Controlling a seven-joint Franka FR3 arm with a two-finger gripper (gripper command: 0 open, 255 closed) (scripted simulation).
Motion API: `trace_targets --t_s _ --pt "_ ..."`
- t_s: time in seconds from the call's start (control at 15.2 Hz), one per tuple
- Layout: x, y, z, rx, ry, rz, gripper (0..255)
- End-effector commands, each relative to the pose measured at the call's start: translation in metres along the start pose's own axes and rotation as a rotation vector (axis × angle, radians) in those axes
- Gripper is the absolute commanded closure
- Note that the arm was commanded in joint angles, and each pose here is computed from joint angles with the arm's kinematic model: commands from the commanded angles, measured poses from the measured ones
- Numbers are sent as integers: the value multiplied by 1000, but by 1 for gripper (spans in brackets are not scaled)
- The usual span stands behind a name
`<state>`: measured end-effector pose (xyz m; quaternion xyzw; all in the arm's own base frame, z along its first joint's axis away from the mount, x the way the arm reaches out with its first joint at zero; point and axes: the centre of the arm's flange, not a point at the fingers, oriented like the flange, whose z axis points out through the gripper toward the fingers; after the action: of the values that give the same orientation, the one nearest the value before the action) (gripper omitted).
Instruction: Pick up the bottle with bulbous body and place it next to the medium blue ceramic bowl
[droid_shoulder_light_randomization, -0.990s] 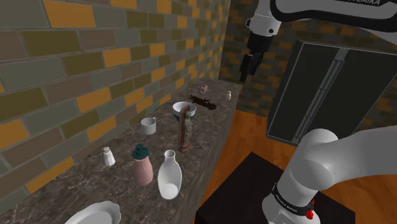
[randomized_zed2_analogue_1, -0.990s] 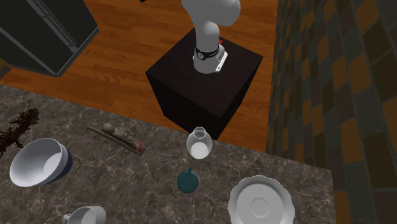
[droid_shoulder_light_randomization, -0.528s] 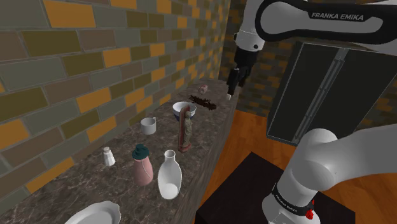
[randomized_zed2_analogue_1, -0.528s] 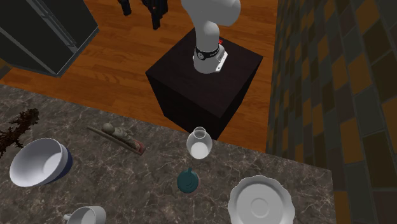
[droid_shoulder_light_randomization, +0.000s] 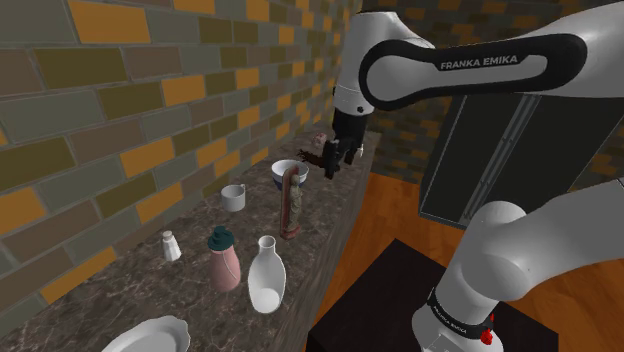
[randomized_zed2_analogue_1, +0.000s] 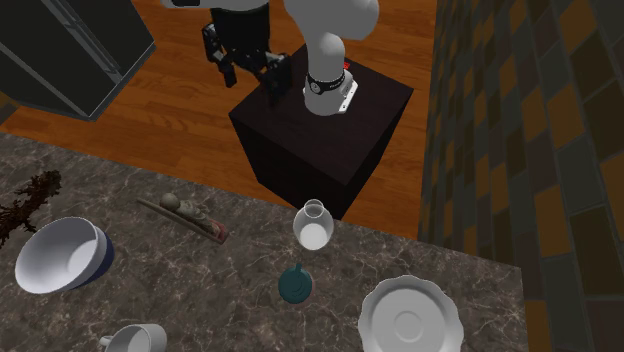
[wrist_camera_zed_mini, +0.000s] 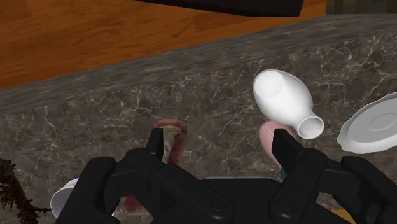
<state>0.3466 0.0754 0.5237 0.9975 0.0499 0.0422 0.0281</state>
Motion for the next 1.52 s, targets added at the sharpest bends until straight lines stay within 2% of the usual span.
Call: trace_targets --t_s 0.0,1.12,1.45 --pt "3 -18 16 6 -1 2 0" --pt "64 -171 161 54 -29 10 0" --pt "65 -176 186 55 -30 10 0"
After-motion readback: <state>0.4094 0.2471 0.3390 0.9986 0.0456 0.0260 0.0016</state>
